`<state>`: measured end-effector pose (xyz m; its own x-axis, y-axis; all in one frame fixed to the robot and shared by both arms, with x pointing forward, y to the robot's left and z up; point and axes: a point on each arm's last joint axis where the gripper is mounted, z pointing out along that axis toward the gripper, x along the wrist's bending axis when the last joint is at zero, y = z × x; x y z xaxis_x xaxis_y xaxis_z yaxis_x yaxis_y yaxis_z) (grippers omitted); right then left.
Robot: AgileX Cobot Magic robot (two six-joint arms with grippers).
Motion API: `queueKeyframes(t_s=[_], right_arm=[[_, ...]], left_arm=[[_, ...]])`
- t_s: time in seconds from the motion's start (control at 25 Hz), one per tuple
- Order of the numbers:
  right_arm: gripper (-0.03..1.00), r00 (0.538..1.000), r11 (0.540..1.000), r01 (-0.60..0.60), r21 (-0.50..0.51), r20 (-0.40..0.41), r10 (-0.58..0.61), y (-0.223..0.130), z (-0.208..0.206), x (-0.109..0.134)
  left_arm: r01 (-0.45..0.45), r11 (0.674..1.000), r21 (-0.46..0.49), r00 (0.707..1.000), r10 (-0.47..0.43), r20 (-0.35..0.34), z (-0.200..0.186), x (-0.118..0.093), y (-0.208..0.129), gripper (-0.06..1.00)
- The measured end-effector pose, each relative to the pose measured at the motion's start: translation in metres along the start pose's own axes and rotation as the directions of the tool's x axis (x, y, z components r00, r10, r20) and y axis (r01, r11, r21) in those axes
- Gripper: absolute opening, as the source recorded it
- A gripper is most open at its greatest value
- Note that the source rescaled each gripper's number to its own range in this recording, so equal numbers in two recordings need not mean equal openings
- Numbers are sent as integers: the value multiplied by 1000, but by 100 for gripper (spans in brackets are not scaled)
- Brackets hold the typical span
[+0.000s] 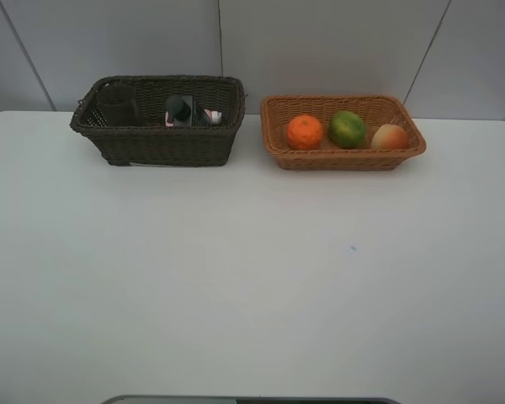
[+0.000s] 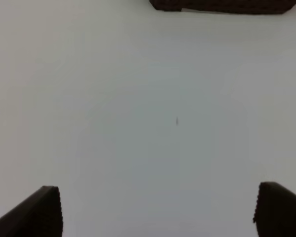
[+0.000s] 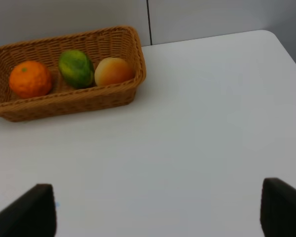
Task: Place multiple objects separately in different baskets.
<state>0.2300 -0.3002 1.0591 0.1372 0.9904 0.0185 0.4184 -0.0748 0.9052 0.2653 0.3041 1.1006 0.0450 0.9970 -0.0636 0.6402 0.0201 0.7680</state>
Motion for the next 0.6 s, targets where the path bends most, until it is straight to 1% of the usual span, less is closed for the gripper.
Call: queueKeyframes(t_s=[0.16, 0.28, 0.48, 0.6], right_arm=[[80, 1000, 1000, 0, 0, 0, 0, 0, 0, 0], [80, 1000, 1000, 0, 0, 0, 0, 0, 0, 0], [80, 1000, 1000, 0, 0, 0, 0, 0, 0, 0], [80, 1000, 1000, 0, 0, 0, 0, 0, 0, 0]], left_arm=[[-39, 998, -50, 999, 41, 35, -10, 1, -17, 100], [-50, 995, -85, 998, 54, 40, -13, 3, -27, 100], [-79, 993, -85, 996, 83, 46, -4, 4, -48, 100], [-108, 987, -120, 990, 118, 76, -2, 3, -59, 100]])
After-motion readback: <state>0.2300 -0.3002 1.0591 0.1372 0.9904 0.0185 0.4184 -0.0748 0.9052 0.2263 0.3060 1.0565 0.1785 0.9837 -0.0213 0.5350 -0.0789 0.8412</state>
